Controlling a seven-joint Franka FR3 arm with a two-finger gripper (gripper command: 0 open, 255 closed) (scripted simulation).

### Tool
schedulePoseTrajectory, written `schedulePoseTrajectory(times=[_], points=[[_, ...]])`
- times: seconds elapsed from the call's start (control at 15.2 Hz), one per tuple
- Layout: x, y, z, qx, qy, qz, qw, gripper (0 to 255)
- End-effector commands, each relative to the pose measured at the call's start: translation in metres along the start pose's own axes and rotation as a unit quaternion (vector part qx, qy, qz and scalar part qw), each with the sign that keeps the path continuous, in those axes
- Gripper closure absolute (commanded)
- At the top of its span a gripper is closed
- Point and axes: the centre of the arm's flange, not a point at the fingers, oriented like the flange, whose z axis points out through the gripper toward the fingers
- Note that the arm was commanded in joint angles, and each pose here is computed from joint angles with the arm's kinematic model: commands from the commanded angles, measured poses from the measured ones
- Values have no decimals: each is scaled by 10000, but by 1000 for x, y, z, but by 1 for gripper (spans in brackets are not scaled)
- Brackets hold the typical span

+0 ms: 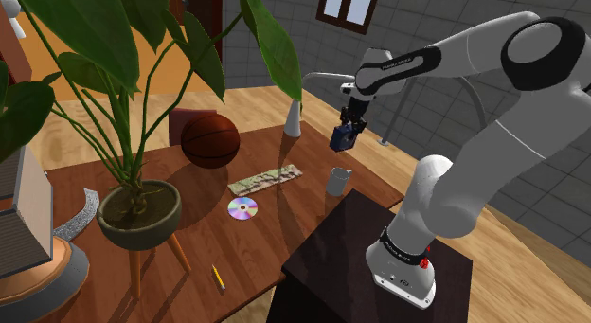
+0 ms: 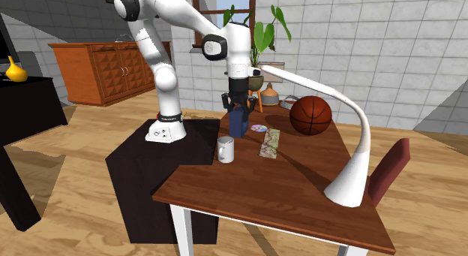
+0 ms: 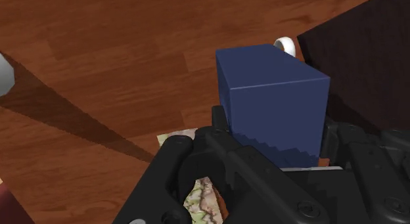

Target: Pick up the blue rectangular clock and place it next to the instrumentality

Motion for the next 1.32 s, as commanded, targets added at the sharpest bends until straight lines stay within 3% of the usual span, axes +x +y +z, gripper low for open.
schedulePoseTrajectory(times=[0.0, 1.25], points=[[26, -9, -1, -15, -8, 8, 10000, 255], [254, -113, 1, -15, -8, 8, 10000, 255]])
